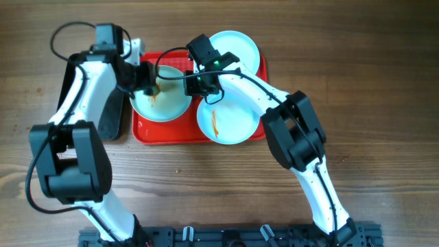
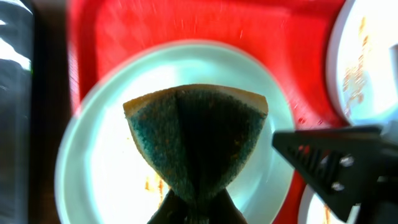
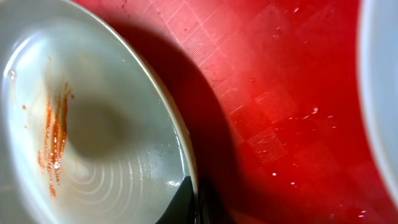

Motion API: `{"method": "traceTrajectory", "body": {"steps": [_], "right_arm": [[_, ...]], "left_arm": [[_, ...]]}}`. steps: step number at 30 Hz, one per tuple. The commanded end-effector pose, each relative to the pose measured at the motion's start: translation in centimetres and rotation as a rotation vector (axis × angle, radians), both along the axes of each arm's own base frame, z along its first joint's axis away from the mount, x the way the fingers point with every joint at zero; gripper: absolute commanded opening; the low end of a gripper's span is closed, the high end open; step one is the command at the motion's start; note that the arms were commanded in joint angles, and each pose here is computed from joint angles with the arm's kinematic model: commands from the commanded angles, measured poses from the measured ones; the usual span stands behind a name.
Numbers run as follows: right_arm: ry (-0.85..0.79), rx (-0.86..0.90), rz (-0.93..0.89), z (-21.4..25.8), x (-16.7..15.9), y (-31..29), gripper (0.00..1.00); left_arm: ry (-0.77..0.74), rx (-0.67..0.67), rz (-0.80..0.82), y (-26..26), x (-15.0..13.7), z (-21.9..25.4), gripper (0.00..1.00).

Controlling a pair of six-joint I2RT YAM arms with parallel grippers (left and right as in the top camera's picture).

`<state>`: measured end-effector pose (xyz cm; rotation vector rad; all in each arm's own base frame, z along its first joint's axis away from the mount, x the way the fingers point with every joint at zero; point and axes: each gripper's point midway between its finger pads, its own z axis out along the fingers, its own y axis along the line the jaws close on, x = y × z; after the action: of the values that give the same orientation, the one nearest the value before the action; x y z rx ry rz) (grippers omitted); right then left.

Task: Clean dirty plates on tray and stack at the side
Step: 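Scrub the left plate with the sponge while right gripper holds it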

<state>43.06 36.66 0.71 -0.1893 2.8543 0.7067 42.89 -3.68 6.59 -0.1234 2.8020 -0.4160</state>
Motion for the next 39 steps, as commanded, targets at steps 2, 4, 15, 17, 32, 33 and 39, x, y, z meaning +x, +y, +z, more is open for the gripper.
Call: {"method": "traceTrajectory", "body": {"steps": [2, 4, 15, 17, 32, 33, 39], "right_arm": [[0.062, 0.012, 0.006, -1.8, -0.6, -0.3, 0.04], [0.061, 0.013, 0.006, -1.8, -0.6, -0.3, 0.04], [0.084, 0.009, 0.014, -2.0, -1.1, -0.4, 0.04], [0.087, 0.006, 0.016, -2.0, -1.2, -0.5, 0.04], [0.093, 0.010, 0.036, -2.0, -1.5, -0.5, 0.04], [0.093, 0.010, 0.036, -2.0, -1.5, -0.5, 0.04], [0.096, 0.006, 0.039, -2.0, -1.6, -0.5, 0.04]], "left_arm": [[0.096, 0.149, 0.060, 2.2, -1.2, -5.8, 0.04], [0.126, 0.276, 0.123, 4.6, -1.3, -7.5, 0.04], [0.083, -0.097, -0.078, -5.9, 0.0, -9.3, 0.04], [0.080, -0.166, -0.114, -7.6, -0.2, -8.9, 0.04], [0.348, 0.232, 0.251, 3.7, -2.8, -6.8, 0.04], [0.336, 0.294, 0.251, 4.2, -2.7, -6.8, 0.04], [0.244, 0.357, 0.210, 2.6, -0.8, -7.7, 0.04]]}}
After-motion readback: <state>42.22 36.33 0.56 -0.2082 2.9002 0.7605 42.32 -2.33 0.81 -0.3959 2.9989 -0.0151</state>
